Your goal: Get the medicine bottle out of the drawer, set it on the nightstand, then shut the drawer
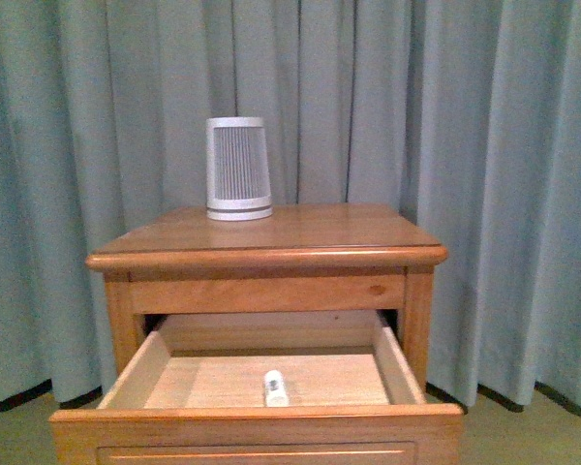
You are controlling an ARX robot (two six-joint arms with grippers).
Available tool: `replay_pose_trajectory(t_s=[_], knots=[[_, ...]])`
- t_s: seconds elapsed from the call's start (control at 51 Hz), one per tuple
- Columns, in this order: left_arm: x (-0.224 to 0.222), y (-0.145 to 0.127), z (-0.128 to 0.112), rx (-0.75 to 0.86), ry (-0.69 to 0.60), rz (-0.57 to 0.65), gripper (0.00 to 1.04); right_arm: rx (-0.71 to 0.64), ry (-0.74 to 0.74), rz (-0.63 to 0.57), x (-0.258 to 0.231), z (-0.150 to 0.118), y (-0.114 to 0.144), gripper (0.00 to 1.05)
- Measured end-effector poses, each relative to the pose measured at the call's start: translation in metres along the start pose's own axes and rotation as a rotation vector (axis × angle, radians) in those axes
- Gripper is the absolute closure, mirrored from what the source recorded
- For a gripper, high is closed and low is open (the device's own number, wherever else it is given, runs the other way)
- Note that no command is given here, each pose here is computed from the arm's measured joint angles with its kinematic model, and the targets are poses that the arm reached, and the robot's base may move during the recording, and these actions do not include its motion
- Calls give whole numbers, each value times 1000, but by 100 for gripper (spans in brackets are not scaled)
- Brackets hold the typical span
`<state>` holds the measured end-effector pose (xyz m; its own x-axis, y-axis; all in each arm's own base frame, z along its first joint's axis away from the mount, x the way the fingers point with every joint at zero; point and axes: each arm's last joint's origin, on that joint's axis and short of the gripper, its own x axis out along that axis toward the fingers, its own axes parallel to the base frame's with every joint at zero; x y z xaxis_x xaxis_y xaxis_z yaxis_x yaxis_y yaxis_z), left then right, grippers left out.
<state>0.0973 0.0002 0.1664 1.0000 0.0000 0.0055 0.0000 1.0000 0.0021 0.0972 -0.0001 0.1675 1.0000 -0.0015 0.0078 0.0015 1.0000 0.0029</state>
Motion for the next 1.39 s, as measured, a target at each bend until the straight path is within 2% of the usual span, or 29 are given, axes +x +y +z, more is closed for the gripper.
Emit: replay_pose_trajectory(t_s=[0.157,0.235,0.294,0.392,0.47,0.548,0.744,0.901,1.077,1.312,1.391], knots=[[0,0,0,0,0,5,7,0,2,1,0,0,0,7],[0,0,0,0,0,5,7,-10,54,-193,6,-1,1,7],[0,0,0,0,0,4,7,-20,65,-292,14,6,2,7],[0,0,0,0,0,2,7,-27,56,-347,38,27,4,7],[0,0,0,0,0,1,7,-35,51,-299,70,52,9,7],[0,0,0,0,0,1,7,-55,100,-281,104,64,13,7],[0,0,0,0,0,1,7,-85,351,-180,193,62,27,7],[0,0,0,0,0,1,7,-70,458,-130,257,51,47,7],[0,0,0,0,0,1,7,-58,540,-69,307,34,76,7],[0,0,0,0,0,1,7,-82,615,-11,354,-7,122,7],[0,0,0,0,0,1,7,-88,625,-6,369,-22,129,7]])
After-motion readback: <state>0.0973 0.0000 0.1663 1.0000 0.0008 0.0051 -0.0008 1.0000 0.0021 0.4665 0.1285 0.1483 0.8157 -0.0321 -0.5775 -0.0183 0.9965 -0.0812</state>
